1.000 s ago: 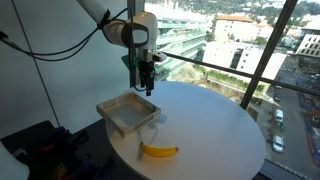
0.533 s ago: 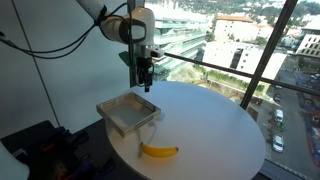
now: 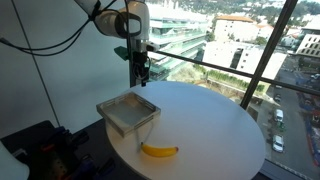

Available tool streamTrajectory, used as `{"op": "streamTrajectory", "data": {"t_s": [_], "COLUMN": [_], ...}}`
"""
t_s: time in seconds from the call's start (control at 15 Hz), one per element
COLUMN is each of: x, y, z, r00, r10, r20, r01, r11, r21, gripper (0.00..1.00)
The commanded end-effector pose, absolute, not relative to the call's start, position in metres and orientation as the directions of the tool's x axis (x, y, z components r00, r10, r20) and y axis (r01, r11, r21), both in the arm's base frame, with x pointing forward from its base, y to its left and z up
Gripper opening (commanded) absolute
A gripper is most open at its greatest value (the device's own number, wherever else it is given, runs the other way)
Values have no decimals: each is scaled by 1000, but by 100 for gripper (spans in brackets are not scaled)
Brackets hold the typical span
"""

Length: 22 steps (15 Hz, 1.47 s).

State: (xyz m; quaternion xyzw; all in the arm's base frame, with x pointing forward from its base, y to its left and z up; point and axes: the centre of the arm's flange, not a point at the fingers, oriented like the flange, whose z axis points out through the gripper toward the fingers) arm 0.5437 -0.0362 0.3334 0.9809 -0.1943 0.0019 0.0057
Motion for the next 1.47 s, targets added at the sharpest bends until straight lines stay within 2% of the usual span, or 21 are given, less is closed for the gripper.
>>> {"op": "streamTrajectory", "data": {"t_s": [0.0,1.4], "x": [537,522], "y": [-22,17], "z": [348,399], "r00": [941,961], "r10": [-337,-271], "r20": [12,58], "r01": [-337,-272], "r11": [-941,-962], "r21": [21,5], "gripper": [100,100]}}
